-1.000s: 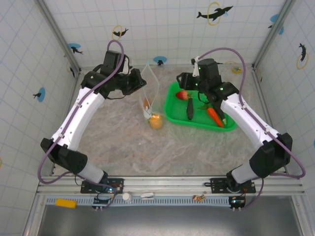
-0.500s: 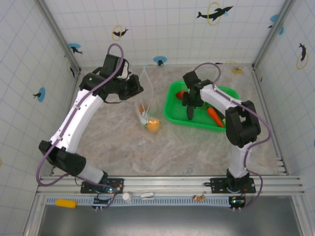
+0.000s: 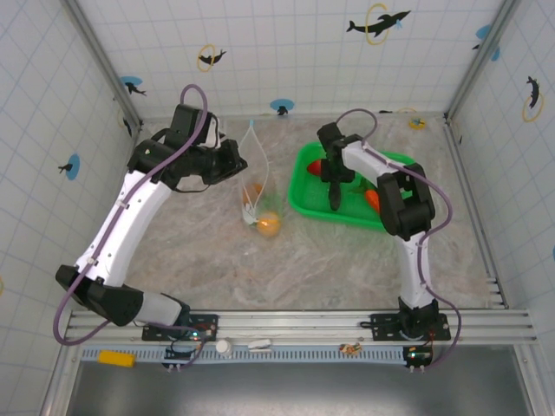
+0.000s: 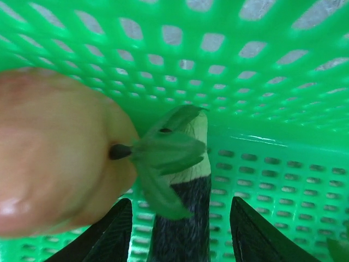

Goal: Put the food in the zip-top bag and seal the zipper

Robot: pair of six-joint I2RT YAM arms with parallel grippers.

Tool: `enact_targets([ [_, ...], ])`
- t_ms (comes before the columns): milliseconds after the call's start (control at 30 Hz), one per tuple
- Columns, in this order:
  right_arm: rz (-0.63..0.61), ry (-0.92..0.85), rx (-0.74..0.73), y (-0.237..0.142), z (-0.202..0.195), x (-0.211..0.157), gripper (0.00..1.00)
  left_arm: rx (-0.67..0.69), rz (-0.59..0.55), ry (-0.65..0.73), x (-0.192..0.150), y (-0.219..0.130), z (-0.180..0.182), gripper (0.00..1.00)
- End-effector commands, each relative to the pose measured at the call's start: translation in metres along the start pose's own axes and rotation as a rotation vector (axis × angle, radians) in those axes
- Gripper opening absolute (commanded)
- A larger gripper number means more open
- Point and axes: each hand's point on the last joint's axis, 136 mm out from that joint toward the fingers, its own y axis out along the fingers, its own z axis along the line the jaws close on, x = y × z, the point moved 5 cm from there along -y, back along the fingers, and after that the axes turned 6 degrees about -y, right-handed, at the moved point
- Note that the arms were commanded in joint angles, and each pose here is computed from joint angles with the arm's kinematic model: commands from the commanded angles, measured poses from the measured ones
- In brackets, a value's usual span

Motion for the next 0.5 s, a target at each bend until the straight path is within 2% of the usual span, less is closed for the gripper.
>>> enact_targets([
  [0, 0.014, 0.013, -0.009, 0.009, -0.006, 0.006, 0.48, -0.005, 0.006, 0.014, -0.003, -0.005, 0.003, 0.00],
  [267, -0.071, 0.033, -0.007, -0.016, -0.010, 0.019, 0.23, -0.007, -0.003, 0.010, 0.000, -0.005, 0.001, 0.00],
  [467, -0.203, 0.063, 0.003, -0.062, -0.013, 0.026, 0.22, -0.024, 0.006, 0.004, 0.003, 0.001, -0.003, 0.00],
])
